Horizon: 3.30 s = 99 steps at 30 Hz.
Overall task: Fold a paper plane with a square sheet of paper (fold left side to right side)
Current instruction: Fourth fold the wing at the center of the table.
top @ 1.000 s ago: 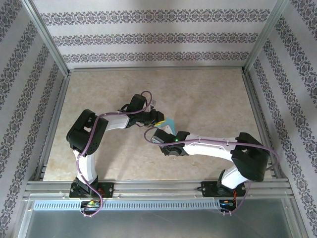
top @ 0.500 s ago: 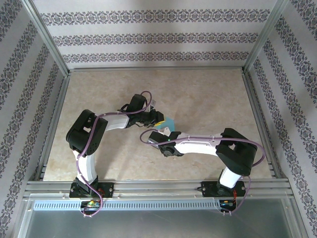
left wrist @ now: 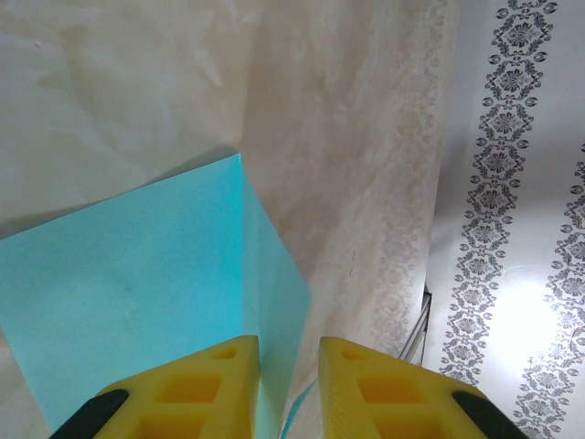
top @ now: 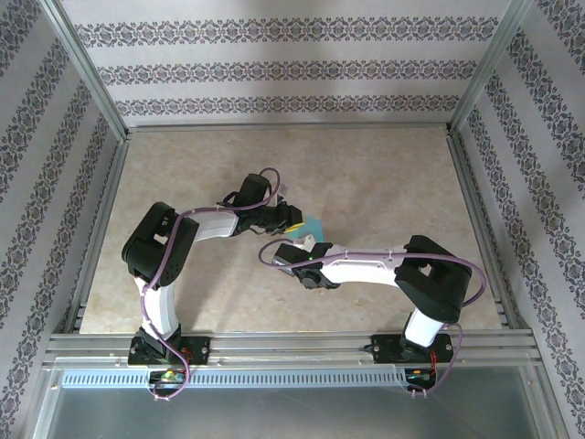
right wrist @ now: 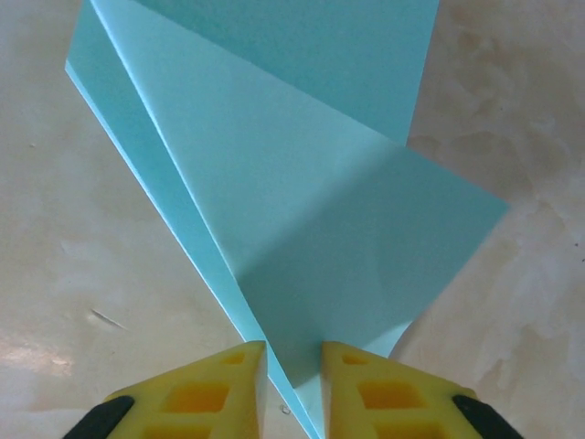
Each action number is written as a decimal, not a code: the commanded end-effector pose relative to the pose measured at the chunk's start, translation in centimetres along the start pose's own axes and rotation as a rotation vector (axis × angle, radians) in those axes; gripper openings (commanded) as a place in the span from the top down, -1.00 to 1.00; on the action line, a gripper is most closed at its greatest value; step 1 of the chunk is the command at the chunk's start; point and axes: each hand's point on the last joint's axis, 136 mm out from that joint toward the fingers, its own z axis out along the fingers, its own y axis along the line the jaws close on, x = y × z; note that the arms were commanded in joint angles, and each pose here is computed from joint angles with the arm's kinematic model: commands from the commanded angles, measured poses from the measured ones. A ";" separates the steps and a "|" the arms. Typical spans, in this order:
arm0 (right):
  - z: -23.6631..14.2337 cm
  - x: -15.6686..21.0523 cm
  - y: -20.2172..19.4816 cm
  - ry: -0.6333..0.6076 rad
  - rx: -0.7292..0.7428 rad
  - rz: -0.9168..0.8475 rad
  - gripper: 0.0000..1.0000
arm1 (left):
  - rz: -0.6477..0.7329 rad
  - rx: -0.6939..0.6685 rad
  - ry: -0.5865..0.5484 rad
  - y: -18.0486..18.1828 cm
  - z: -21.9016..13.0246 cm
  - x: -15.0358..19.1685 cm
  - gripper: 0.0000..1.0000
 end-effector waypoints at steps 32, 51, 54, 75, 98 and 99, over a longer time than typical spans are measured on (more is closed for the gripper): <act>0.4 0.0 -1.5 -0.027 0.115 -0.001 0.94 | 0.038 0.005 -0.019 -1.6 -0.7 -0.2 0.51; 0.2 0.0 0.9 0.039 -0.195 0.058 1.00 | 0.003 -0.059 -0.107 1.5 -8.3 -0.4 0.37; 0.2 0.1 1.5 0.061 -0.303 0.093 1.00 | 0.009 -0.106 -0.096 2.4 -9.1 0.4 0.37; 0.6 0.6 2.0 0.138 -0.860 0.344 1.00 | 0.020 -0.090 0.077 2.0 -2.9 4.8 0.36; 1.9 1.0 1.4 0.157 -0.925 0.374 1.00 | 0.074 -0.238 0.169 3.0 3.2 4.9 0.23; 2.0 1.0 1.3 0.157 -0.923 0.374 1.00 | 0.075 -0.253 0.170 3.3 3.2 4.9 0.23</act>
